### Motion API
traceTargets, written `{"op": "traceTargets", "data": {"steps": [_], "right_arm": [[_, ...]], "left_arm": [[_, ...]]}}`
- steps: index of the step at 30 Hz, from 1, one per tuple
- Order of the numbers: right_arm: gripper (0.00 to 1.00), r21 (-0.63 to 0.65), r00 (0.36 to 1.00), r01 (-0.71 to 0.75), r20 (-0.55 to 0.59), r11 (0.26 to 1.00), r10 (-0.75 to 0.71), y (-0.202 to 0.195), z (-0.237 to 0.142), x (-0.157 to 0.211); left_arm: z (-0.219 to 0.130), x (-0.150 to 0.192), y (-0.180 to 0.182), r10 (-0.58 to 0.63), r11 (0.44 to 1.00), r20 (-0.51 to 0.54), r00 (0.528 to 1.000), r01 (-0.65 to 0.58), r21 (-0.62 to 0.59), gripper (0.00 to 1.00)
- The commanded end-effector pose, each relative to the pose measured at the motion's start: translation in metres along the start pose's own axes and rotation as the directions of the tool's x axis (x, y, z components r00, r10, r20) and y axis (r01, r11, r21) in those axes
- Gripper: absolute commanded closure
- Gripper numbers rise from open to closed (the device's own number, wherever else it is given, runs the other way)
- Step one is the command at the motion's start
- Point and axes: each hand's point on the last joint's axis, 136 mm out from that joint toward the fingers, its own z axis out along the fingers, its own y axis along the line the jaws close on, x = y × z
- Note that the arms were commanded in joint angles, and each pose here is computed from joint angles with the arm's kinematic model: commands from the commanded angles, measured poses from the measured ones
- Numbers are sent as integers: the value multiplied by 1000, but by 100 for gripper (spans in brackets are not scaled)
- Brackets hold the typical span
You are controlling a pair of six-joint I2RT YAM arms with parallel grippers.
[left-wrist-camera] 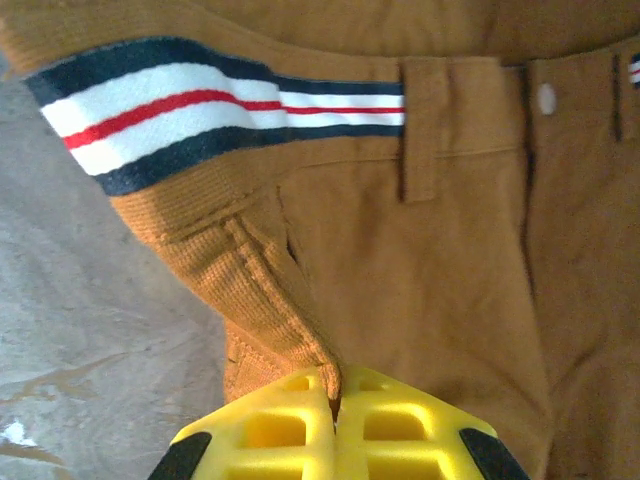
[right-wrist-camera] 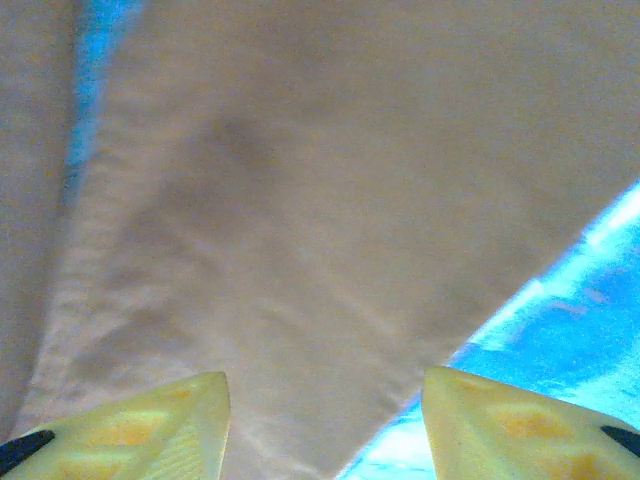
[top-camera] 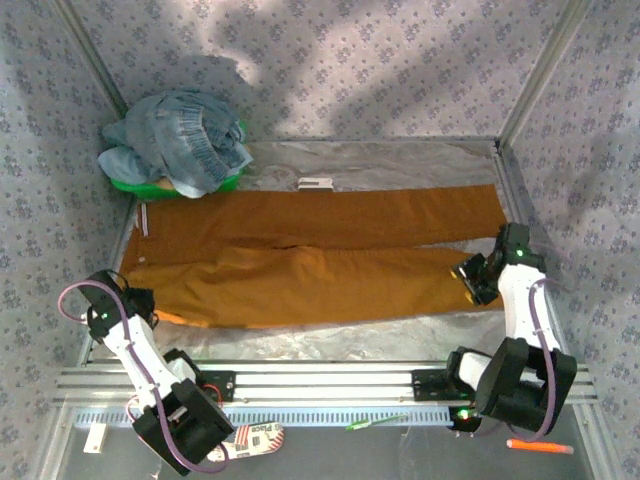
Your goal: Fold and stack the trousers
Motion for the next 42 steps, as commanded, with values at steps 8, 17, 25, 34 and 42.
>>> {"op": "traceTargets", "data": {"steps": [8, 17, 25, 34, 42], "right_arm": [[41, 55, 976, -196, -85, 979, 201, -38, 40, 12], [57, 25, 973, -150, -175, 988, 151, -17, 64, 10], [100, -9, 987, -103, -129, 995, 101, -10, 50, 2], [100, -115, 999, -20, -39, 993, 15, 9, 7, 3], [100, -170, 987, 96, 141, 981, -73, 30, -44, -6]], "left_arm": [[-6, -7, -36, 50, 990, -21, 999, -47, 130, 100], [-10, -11, -44, 56, 988, -16, 998, -53, 146, 100], [-22, -16, -54, 45, 984, -7, 999, -43, 173, 100], [-51, -23, -77, 35, 969, 17, 999, -38, 244, 100], [-81, -26, -92, 22, 956, 38, 999, -32, 293, 100]]}}
